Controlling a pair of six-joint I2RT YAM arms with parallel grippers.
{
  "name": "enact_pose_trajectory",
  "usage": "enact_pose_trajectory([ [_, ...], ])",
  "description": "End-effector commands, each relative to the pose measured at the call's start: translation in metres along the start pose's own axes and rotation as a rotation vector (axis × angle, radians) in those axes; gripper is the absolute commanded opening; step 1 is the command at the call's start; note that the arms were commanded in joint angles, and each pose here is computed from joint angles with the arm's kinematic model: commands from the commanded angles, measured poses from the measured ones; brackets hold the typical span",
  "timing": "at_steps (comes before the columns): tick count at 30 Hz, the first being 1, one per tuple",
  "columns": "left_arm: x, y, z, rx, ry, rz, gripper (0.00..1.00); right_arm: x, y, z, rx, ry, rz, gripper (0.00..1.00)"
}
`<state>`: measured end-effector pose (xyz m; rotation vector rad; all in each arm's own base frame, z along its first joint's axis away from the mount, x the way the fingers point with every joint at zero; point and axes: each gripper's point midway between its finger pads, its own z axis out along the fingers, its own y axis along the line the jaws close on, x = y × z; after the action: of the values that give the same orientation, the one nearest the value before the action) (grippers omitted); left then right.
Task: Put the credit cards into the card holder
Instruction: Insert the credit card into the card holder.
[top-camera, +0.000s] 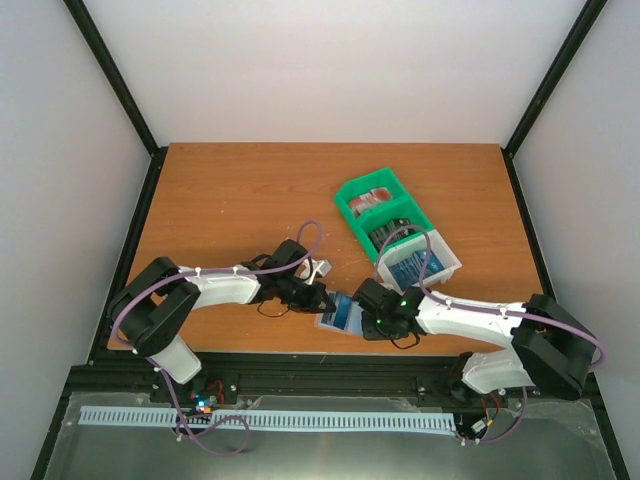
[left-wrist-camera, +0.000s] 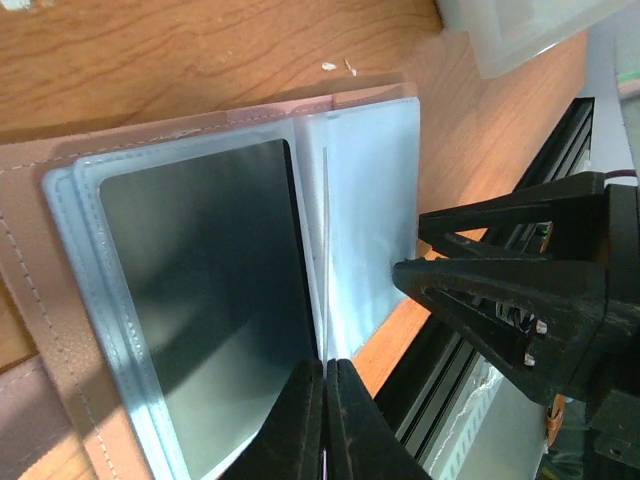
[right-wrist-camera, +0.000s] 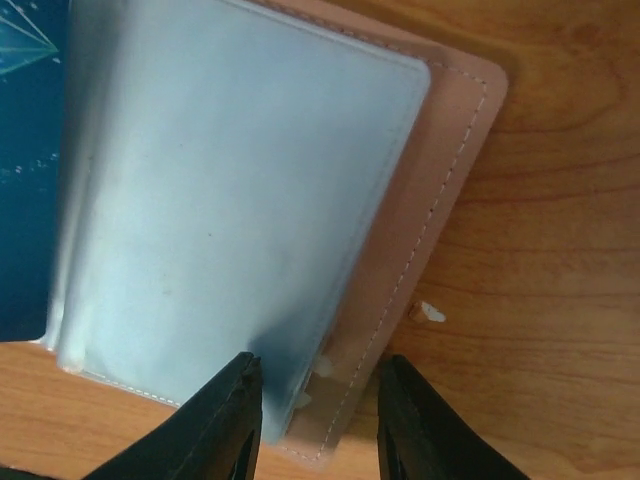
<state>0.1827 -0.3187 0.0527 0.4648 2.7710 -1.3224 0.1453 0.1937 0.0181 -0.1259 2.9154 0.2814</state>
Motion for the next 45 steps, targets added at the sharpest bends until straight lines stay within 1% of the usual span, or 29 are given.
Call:
enact_pose_trajectory([
  [1, -0.009, -0.013, -0.001, 0.032, -0.027, 0.050, 0.01, -0.002, -0.013, 0.005, 0.103, -0.024, 0.005, 0.34],
  [7, -0.010, -0.011, 0.001, 0.050, -0.047, 0.006, 0.01, 0.001, -0.019, 0.012, 0.130, -0.014, 0.009, 0.32],
  [13, -0.012, -0.011, 0.004, 0.070, -0.057, -0.017, 0.00, 0.008, -0.022, 0.014, 0.114, -0.003, 0.023, 0.20],
  [15, -0.013, -0.011, 0.004, 0.067, -0.063, -0.022, 0.01, 0.010, -0.022, 0.014, 0.105, -0.001, 0.027, 0.18],
  [20, -0.012, 0.002, 0.006, 0.023, -0.074, -0.095, 0.01, 0.012, -0.023, 0.013, 0.096, -0.001, 0.036, 0.18],
  [25, -0.005, 0.012, 0.002, 0.005, -0.127, -0.184, 0.01, 0.013, -0.022, 0.015, 0.089, 0.003, 0.049, 0.18],
  [31, 0.002, 0.011, -0.001, 0.054, -0.166, -0.248, 0.01, 0.013, -0.019, 0.017, 0.081, 0.006, 0.054, 0.18],
  [35, 0.005, 0.011, 0.002, 0.074, -0.156, -0.253, 0.00, 0.013, -0.020, 0.017, 0.080, 0.008, 0.057, 0.18],
  [37, 0.004, 0.008, 0.000, 0.088, -0.170, -0.252, 0.01, 0.014, -0.020, 0.017, 0.081, 0.008, 0.059, 0.18],
  [41, -0.004, -0.008, -0.010, 0.129, -0.210, -0.203, 0.01, 0.014, -0.020, 0.016, 0.076, 0.007, 0.060, 0.18],
  [45, -0.005, -0.020, -0.014, 0.178, -0.212, -0.172, 0.01, 0.014, -0.020, 0.017, 0.076, 0.007, 0.060, 0.18],
])
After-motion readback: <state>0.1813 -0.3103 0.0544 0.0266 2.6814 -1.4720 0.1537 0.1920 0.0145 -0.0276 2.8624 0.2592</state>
